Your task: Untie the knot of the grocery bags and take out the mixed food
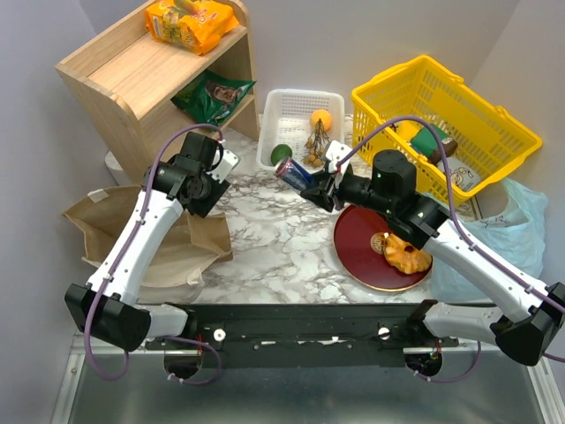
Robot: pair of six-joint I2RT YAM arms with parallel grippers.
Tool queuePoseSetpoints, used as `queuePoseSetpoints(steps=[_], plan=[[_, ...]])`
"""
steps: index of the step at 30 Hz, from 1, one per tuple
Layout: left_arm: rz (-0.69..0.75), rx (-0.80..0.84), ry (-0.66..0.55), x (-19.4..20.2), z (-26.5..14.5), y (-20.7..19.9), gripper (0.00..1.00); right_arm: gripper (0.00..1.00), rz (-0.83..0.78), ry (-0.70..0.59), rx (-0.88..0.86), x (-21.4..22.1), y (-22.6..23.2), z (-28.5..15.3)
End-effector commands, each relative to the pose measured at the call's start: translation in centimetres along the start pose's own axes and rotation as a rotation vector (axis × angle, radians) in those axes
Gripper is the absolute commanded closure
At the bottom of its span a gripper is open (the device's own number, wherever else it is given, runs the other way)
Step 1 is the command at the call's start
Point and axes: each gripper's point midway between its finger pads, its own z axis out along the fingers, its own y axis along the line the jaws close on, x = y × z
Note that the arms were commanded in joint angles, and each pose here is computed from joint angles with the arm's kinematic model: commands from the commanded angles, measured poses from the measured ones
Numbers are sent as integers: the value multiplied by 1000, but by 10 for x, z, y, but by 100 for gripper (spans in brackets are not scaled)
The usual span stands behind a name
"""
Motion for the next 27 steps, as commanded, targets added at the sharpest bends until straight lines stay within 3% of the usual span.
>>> queuePoseSetpoints(steps=[1,3,7,9,10,12,17,19,21,27], plan=[[18,-18,41,10,-13,7,33,99,-14,-110,28,-32,-8,-4],[2,59,-136,-23,-32,0,27,99,-15,-121,20,-36,-7,-4],[-22,155,-714,-113,-106,-7,20,99,-75,-196,-117,-54,18,-13],[-14,208,-907,-122,-138,-20,11,99,-124,-299,-111,-75,20,-25],[-17,222,-1005,-134,-156,-20,10,99,-123,-304,-100,-66,21,-25],[8,286,-1061,-138,-173,-30,9,97,-134,-392,-38,-82,14,-35],[82,609,-1126,-136,-209,-78,8,92,-134,-392,-17,-82,10,-36],[50,706,-1157,-139,-219,-87,2,91,-133,-383,-48,-81,15,-34],[-4,830,-1129,-139,-220,-100,1,91,-139,-399,-70,-89,18,-34],[-22,910,-1128,-155,-220,-102,1,90,-168,-382,-106,-88,20,-26]])
